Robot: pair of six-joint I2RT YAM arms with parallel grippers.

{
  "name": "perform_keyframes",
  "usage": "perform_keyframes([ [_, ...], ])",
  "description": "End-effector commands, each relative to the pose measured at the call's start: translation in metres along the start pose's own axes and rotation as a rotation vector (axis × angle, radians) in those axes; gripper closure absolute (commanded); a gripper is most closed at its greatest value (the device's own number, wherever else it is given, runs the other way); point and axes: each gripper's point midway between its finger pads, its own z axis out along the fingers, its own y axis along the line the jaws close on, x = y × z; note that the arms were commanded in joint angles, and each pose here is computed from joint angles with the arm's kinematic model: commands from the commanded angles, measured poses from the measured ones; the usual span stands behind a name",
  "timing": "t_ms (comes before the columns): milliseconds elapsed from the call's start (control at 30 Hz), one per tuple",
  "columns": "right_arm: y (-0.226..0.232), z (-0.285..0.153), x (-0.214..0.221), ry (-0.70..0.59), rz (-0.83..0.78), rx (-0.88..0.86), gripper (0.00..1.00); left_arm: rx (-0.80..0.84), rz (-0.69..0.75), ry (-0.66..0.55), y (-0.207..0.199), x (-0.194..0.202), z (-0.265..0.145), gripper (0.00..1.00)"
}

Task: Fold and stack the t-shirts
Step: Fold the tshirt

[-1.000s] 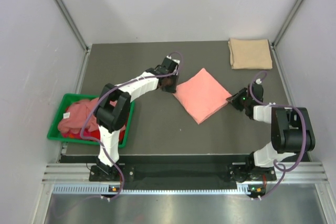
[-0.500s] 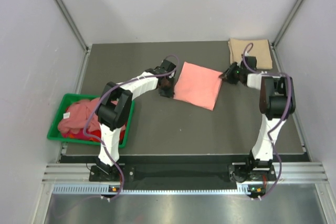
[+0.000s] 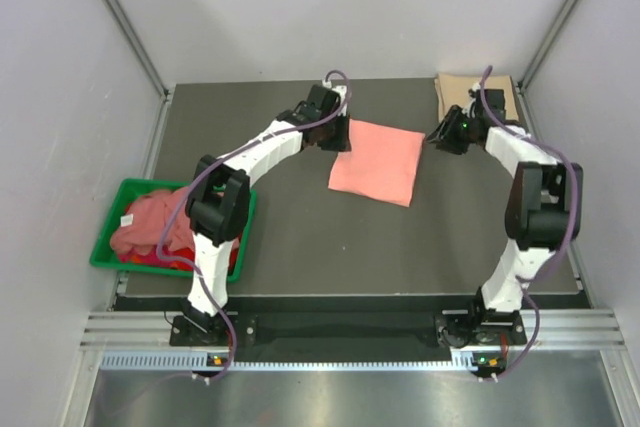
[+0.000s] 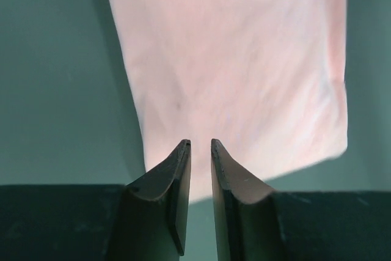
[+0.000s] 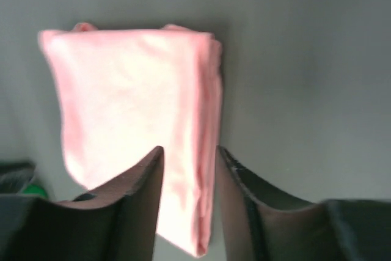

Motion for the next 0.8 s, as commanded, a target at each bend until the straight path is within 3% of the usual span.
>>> perform_keyframes([
  [0,0.026,-0.034,0.012,-0.026,-0.048,-0.057,0.63,0.047,0.066,-0.157,0.0,-0.049,0.014,0.76],
  [33,0.043,-0.033,0.024,-0.004,-0.054,-0.122,0.71,0.084,0.06,-0.168,0.0,-0.052,0.019,0.75],
  [133,0.065,-0.03,0.051,0.019,-0.086,-0.229,0.83,0.136,0.044,-0.23,0.0,-0.069,0.036,0.76],
  [200,0.067,-0.022,0.067,0.031,-0.095,-0.266,0.85,0.165,0.041,-0.263,-0.006,-0.081,0.043,0.76],
  [367,0.05,0.001,0.096,0.086,-0.079,-0.278,0.86,0.191,-0.003,-0.276,-0.003,-0.08,0.077,0.78],
  [567,0.009,0.018,0.119,0.117,-0.073,-0.174,0.86,0.207,-0.022,-0.283,0.008,-0.086,0.115,0.78],
  [767,0.037,-0.005,0.094,0.056,-0.115,-0.237,0.8,0.265,0.005,-0.285,-0.013,-0.107,0.078,0.76],
])
